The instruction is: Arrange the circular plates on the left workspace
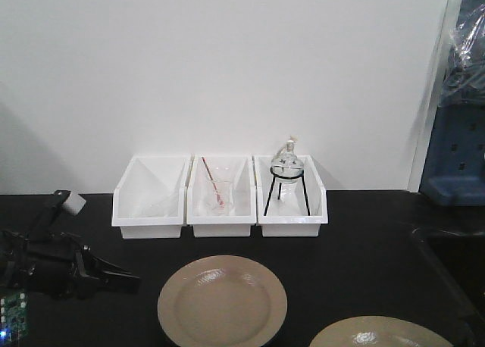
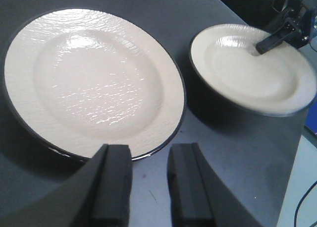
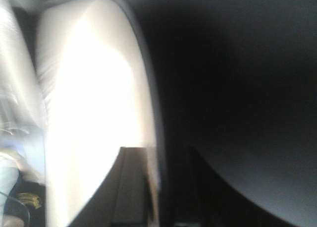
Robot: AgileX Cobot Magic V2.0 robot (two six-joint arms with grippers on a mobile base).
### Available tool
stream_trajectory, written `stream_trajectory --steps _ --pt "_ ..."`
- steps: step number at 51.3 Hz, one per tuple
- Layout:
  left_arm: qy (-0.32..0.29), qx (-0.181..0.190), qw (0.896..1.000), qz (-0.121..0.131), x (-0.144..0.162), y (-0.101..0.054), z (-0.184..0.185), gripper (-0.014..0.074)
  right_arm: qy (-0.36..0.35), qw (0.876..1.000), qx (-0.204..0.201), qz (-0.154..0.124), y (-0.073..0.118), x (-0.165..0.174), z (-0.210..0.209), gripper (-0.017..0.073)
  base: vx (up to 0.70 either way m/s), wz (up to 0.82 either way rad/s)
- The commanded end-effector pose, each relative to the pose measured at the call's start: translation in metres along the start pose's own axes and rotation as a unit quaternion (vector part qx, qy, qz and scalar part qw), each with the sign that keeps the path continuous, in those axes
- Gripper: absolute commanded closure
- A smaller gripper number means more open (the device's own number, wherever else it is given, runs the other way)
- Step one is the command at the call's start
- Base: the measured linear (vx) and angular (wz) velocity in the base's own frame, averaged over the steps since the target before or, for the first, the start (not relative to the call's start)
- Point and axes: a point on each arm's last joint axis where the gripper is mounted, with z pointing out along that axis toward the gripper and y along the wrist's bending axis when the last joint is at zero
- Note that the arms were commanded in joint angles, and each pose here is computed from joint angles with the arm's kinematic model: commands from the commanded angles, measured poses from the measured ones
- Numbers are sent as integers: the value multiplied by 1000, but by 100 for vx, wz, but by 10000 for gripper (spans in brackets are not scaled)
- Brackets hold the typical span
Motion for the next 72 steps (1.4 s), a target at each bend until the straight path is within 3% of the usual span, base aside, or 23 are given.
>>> stream_trajectory --steps 1,9,19,29,40,50,66,72 --pt "-49 9 999 7 -21 -16 -15 271 -36 998 -40 -27 31 0 -20 571 0 0" --pt "-49 10 999 -1 -21 -16 -15 271 -96 991 -78 -44 60 -1 -39 567 0 0" --pt "-49 9 999 -4 -21 -16 -15 271 -158 974 -137 -82 113 -1 -50 565 0 0" --pt "-49 9 999 -4 -21 -16 -15 271 -156 971 -137 -119 171 -3 -1 565 0 0" --pt "-49 9 999 -4 -21 -16 -15 284 -144 972 -120 -138 210 -3 67 565 0 0" --pt "-49 9 999 -4 -21 -16 -15 317 -121 975 -103 -156 219 -3 115 565 0 0" --pt "-48 9 999 -4 -20 -16 -15 332 -115 976 -74 -169 202 -9 145 542 0 0" --pt "-48 9 999 -4 -20 -16 -15 332 -115 971 -68 -200 200 -9 147 473 0 0"
